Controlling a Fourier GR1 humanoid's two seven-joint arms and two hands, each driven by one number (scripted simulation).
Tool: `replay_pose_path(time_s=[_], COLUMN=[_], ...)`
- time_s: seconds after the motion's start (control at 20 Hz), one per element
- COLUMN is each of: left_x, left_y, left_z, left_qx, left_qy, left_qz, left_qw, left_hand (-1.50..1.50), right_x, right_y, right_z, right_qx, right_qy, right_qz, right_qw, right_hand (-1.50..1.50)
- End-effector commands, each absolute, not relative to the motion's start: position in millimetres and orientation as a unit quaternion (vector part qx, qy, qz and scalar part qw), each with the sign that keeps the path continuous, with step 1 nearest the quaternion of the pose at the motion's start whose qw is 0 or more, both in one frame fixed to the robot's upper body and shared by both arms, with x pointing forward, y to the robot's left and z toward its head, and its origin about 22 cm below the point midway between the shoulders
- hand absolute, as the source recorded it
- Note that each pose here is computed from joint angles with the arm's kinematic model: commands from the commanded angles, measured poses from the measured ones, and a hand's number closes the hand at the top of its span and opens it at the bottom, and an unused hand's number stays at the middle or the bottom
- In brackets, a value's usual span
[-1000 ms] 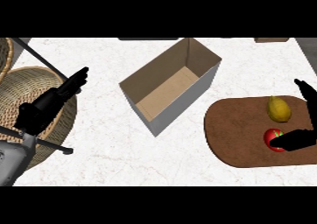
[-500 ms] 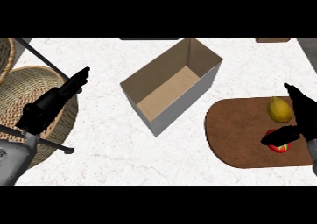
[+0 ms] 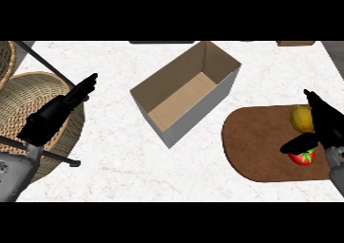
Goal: Pick the lemon from the cutting board and place it in the cardboard box
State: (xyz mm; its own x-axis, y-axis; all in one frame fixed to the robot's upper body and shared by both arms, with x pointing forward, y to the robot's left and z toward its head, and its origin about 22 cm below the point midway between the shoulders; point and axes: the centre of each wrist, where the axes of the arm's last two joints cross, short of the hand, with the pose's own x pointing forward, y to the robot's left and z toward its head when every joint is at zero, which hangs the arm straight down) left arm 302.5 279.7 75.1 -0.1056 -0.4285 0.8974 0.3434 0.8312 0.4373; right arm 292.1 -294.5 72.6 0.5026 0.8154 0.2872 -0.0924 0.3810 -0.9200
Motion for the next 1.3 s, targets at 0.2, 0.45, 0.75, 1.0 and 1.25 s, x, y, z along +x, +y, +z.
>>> replay_pose_path(time_s=[0.2, 0.45, 0.75, 1.0, 1.25], left_x=[287, 292, 291, 289, 293], left_y=[235, 225, 229, 229, 229], left_z=[47, 48, 48, 49, 54], left_qx=[-0.029, -0.027, -0.025, -0.034, -0.026], left_qy=[-0.705, -0.708, -0.703, -0.706, -0.707], left_qz=[-0.205, -0.212, -0.214, -0.211, -0.213], left_qw=[0.678, 0.673, 0.677, 0.675, 0.674], left_hand=[0.00, 0.00, 0.00, 0.00, 0.00], right_x=[300, 307, 303, 312, 307], right_y=[-298, -303, -298, -316, -317], right_z=[62, 48, 28, 26, 10], right_qx=[-0.445, -0.444, -0.435, -0.455, -0.463], right_qy=[-0.375, -0.364, -0.352, -0.331, -0.319], right_qz=[0.323, 0.330, 0.343, 0.343, 0.357], right_qw=[0.747, 0.750, 0.755, 0.752, 0.746], right_hand=[-1.50, -1.50, -1.50, -1.50, -1.50])
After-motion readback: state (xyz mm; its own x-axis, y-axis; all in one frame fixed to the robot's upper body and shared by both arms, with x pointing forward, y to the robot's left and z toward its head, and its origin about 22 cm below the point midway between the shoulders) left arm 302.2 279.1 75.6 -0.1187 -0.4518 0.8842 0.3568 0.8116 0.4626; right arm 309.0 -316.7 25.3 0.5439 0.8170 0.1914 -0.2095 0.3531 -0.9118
